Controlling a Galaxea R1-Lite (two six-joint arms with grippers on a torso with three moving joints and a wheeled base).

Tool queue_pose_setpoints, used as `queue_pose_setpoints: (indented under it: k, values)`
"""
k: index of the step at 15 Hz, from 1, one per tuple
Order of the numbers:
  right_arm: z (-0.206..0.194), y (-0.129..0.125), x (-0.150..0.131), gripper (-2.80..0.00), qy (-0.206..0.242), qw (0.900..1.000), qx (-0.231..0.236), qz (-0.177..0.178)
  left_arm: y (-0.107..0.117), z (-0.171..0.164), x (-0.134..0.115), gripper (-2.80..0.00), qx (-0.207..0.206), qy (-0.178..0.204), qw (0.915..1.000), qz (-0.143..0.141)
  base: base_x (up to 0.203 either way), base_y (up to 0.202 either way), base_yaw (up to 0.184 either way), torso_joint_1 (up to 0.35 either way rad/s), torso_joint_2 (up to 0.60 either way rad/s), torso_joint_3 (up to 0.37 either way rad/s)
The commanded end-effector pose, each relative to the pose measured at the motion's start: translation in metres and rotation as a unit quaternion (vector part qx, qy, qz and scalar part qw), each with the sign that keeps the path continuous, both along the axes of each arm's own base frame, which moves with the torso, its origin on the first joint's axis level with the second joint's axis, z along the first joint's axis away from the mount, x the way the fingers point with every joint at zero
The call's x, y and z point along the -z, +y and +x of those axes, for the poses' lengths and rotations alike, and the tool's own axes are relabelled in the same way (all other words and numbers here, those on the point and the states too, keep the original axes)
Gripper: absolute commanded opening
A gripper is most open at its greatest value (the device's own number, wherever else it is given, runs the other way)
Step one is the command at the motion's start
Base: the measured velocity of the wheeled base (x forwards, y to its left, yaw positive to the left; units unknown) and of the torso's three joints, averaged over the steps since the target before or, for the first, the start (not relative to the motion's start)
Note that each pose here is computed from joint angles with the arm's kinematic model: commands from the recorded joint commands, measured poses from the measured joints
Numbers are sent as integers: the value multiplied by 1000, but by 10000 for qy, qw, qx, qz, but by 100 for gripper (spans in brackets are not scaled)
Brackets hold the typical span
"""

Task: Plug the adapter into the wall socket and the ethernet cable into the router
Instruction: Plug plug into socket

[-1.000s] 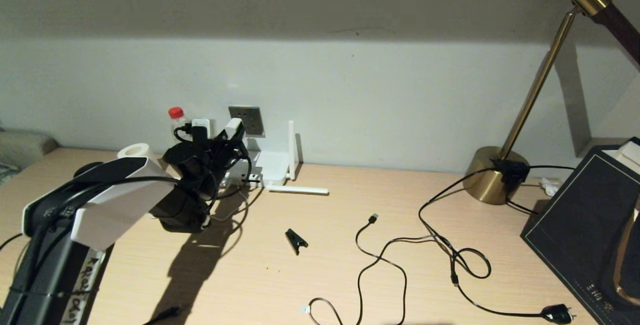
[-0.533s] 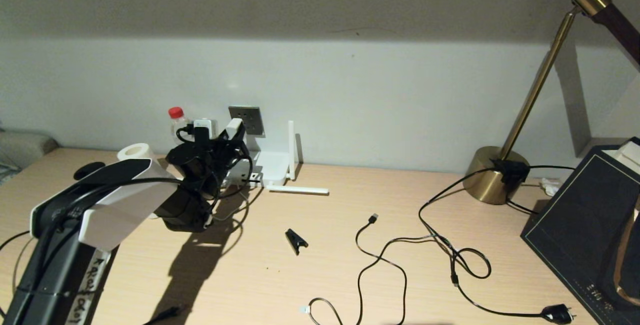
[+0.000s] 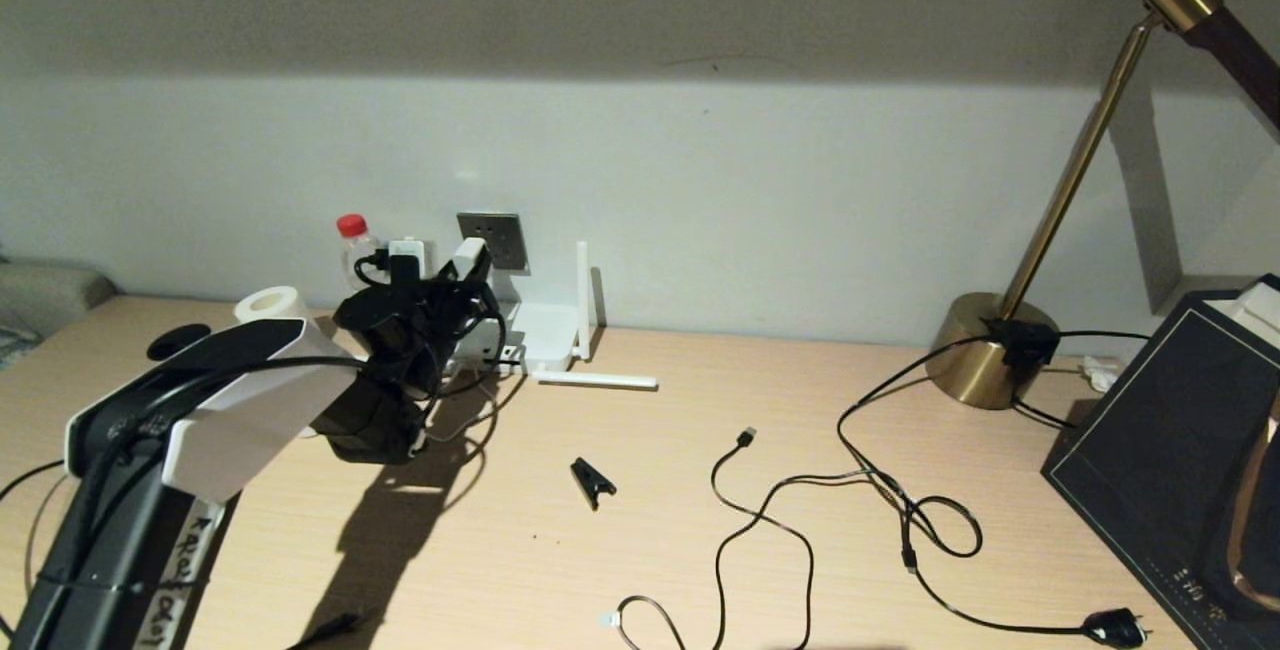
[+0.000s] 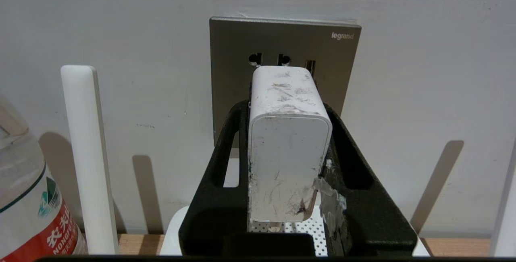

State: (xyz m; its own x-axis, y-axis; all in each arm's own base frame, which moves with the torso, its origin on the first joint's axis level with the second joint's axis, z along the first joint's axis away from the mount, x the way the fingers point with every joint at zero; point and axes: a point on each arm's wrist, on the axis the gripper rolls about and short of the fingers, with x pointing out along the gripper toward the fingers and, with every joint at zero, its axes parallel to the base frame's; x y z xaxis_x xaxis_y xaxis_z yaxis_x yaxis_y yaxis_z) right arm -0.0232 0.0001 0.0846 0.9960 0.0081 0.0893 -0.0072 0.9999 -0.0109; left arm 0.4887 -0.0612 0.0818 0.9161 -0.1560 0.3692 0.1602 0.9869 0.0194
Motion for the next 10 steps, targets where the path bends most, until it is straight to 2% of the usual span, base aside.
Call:
queue_pose_setpoints:
  k: [1,10]
  values:
    - [3,0,10,-280,178,9998,-5,-2,0,1,-2,-280,-26,-30,10000,-20,0,0,0,0,0,0]
    - [3,0,10,-280,178,9998,-5,-2,-2,8,0,-280,-15,-1,10000,-25,0,0,0,0,0,0]
